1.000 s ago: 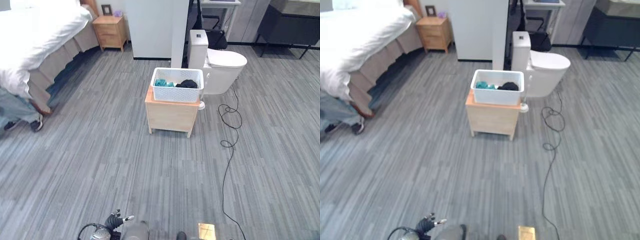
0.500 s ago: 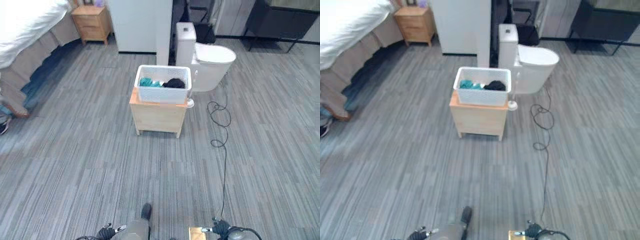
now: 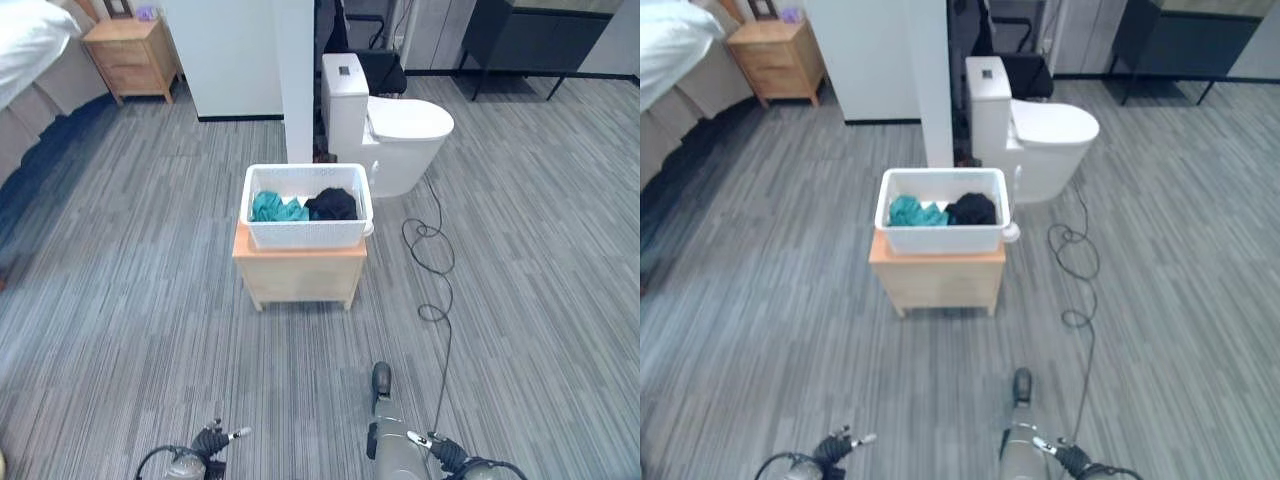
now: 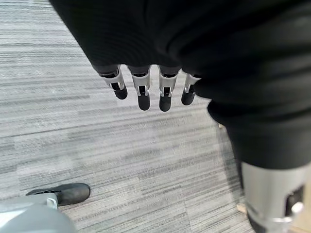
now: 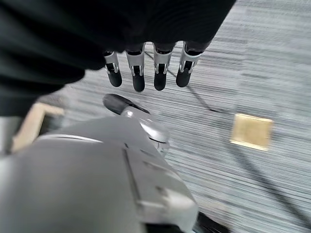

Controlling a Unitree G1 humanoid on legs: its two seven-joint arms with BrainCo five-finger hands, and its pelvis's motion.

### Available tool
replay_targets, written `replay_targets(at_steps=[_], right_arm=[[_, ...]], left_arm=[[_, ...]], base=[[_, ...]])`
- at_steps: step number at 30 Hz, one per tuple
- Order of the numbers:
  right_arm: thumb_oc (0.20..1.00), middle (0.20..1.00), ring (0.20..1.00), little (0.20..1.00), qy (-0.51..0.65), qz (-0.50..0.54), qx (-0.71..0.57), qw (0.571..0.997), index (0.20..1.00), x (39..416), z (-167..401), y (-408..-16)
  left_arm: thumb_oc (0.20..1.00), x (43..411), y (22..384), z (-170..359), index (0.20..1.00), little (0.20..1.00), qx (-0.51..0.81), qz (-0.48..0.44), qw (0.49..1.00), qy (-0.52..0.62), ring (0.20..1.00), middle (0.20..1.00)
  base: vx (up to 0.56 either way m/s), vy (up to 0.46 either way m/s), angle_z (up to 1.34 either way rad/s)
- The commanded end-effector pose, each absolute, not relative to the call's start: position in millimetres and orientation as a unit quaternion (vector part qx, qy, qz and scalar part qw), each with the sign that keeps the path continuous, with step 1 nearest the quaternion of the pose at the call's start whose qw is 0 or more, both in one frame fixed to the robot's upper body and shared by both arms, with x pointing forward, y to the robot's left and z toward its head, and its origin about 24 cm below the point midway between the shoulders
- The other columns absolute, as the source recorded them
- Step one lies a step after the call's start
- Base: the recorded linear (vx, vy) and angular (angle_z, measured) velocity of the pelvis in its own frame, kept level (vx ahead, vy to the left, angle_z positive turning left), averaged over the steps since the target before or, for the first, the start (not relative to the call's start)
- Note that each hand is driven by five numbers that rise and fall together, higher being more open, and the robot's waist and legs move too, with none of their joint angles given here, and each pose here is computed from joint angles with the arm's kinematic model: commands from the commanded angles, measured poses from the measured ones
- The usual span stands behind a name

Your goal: Grab the laundry basket,head to the washer,open it,put in the laundry and shut it.

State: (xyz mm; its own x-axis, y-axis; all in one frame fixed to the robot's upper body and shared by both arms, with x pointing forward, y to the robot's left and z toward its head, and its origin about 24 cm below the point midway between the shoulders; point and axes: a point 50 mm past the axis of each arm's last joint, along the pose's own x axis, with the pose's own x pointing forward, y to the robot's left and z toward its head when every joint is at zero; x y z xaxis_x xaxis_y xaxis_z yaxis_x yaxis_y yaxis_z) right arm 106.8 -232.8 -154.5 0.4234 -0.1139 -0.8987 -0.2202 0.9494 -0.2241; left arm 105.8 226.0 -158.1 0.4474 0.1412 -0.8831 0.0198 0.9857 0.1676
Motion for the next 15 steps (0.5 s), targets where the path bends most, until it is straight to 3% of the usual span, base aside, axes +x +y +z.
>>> replay_targets(at_steps=[1, 5, 8, 15], right_arm=[[1.000, 1.000, 1.000, 1.000, 0.525, 0.040, -0.173, 0.832, 1.000, 111.4, -149.8, -240.7], [1.000, 1.000, 1.000, 1.000, 0.514, 0.020, -0.156, 0.843, 1.000, 112.9, -147.4, -242.8], [1.000, 1.000, 1.000, 1.000, 0.451, -0.010, -0.159, 0.878, 1.000, 135.6, -130.3, -250.2], [1.000, 1.000, 1.000, 1.000, 0.397, -0.007, -0.192, 0.898, 1.000, 167.3, -110.8, -258.5]], left_arm=[[1.000, 115.8, 242.6, -150.8, 1.000, 1.000, 0.116, 0.034, 0.855, 0.504, 1.000, 1.000], [1.000, 119.9, 243.3, -149.6, 1.000, 1.000, 0.096, 0.059, 0.859, 0.499, 1.000, 1.000], [1.000, 143.7, 236.9, -141.0, 1.000, 1.000, 0.106, 0.056, 0.881, 0.457, 1.000, 1.000], [1.000, 180.5, 193.6, -128.2, 1.000, 1.000, 0.218, -0.097, 0.891, 0.387, 1.000, 1.000]], base=[[0.41, -0.277, 0.44], [0.37, -0.412, 0.04], [0.32, -0.392, -0.13], [0.29, -0.001, -0.60]])
